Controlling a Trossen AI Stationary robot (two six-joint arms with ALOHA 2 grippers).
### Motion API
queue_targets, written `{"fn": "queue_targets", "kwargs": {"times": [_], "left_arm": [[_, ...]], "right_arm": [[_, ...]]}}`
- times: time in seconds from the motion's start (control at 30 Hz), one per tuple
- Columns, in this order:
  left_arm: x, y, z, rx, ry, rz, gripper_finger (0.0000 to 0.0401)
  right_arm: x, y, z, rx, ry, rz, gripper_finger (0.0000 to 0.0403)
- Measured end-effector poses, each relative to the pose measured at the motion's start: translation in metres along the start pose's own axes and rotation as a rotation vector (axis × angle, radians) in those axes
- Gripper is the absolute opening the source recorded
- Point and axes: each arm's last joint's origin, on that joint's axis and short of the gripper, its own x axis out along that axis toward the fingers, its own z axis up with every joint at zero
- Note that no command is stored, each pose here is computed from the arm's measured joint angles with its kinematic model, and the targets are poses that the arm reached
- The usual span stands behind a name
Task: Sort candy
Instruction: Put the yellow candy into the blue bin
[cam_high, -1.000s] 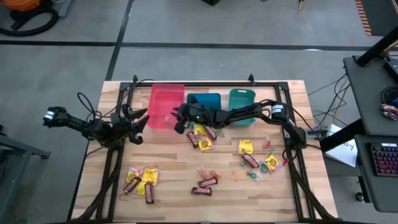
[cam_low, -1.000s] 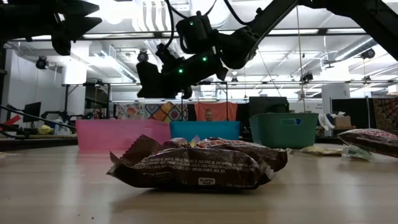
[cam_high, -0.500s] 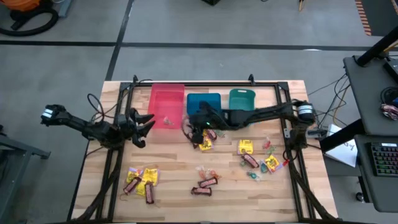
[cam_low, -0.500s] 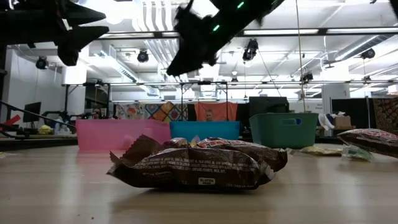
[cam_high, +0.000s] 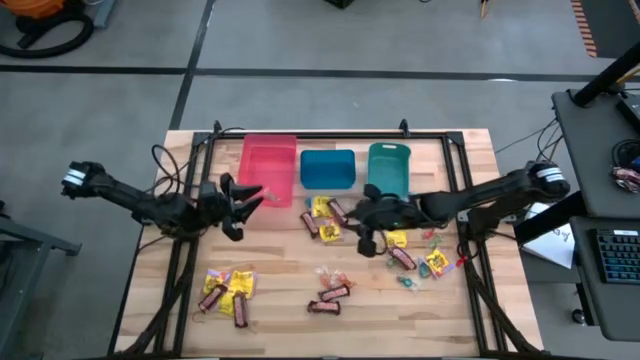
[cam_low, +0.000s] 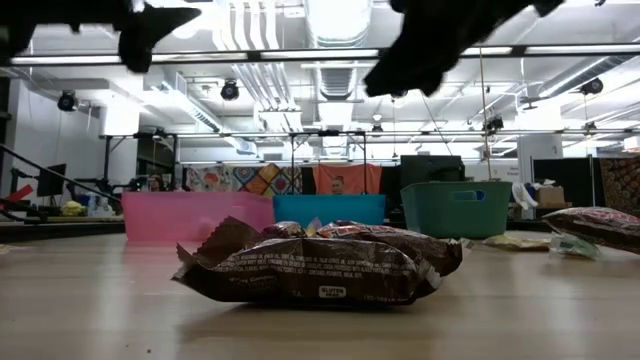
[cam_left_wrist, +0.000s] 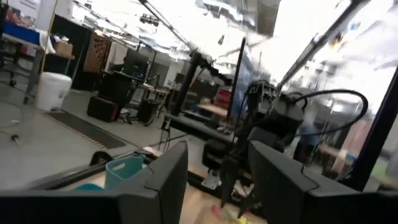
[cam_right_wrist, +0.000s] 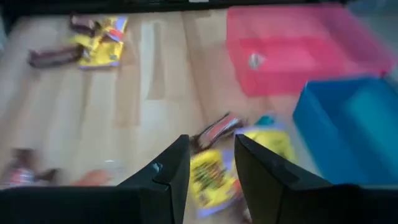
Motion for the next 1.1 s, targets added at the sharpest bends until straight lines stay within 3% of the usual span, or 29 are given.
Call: {"fn": "queue_targets", "kwargs": {"times": [0.1, 0.3, 0.5, 0.7, 0.83, 1.1], "left_arm": [[0.015, -0.013, 0.011, 0.116, 0.133, 0.021, 0.0155], [0.031, -0.027, 0.019, 0.28, 0.534, 0.11, 0.0155], [0.026, -0.035, 0.028, 0.175, 1.019, 0.237, 0.0155], [0.028, -0.05, 0.025, 0.076, 1.215, 0.404, 0.0155], [0.03, -0.068, 0.008, 0.007, 1.302, 0.431, 0.0155], [0.02, -0.097, -0.053, -0.094, 1.56, 0.571, 0.0155]], "right_arm": [[-0.012, 0.009, -0.013, 0.111, 0.022, 0.063, 0.0118], [-0.021, 0.031, -0.044, 0.278, 0.177, 0.123, 0.0118], [-0.03, 0.043, -0.074, 0.476, 0.439, 0.026, 0.0113], [-0.039, 0.042, -0.086, 0.599, 0.647, 0.011, 0.0107], [-0.043, 0.041, -0.087, 0.594, 0.695, 0.022, 0.0114], [-0.045, 0.04, -0.084, 0.467, 0.652, 0.063, 0.0145]]}}
